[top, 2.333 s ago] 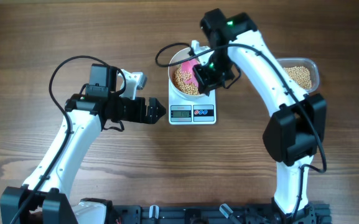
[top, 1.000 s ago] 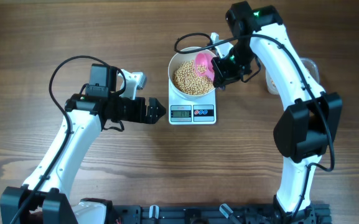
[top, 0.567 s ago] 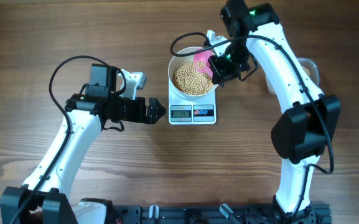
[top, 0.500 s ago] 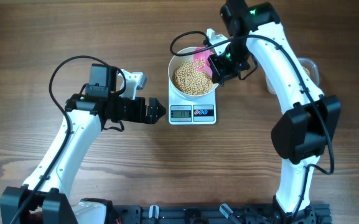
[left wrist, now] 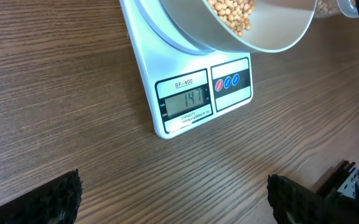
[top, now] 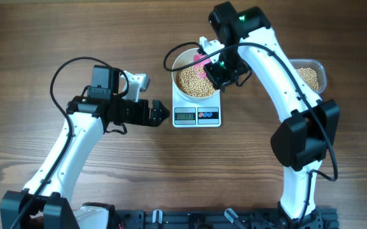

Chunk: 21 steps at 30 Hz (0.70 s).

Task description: Scoop item into bowl and weigh 150g on scale

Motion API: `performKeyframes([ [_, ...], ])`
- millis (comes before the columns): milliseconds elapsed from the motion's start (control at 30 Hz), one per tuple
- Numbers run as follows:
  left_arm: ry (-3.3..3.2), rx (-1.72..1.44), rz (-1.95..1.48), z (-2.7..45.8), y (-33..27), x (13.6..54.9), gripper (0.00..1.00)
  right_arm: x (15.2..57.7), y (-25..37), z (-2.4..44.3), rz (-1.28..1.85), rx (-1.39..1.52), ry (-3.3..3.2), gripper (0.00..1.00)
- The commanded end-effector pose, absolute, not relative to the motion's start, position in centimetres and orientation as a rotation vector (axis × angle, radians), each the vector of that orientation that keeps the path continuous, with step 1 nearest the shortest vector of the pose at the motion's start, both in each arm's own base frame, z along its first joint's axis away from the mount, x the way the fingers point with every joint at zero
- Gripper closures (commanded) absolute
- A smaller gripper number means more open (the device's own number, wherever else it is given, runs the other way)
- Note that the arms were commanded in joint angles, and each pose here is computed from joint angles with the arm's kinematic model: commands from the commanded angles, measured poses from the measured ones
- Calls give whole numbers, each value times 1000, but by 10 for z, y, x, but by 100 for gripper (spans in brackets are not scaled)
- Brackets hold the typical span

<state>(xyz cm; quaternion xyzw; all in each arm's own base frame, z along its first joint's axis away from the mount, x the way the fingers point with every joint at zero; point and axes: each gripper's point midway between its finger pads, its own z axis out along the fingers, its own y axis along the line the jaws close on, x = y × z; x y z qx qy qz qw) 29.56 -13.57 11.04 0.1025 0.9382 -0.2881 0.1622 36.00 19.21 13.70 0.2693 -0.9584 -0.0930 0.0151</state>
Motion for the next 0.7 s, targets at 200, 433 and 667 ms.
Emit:
performKeyframes([
  [200, 2654, 326, -805, 115, -136, 301, 0, 367, 188, 157, -254, 888, -3045, 96],
  [433, 2654, 326, -805, 115, -136, 301, 0, 369, 187, 157, -243, 883, -3053, 96],
  [667, 2654, 326, -805, 115, -136, 301, 0, 374, 184, 157, -207, 870, -3080, 96],
])
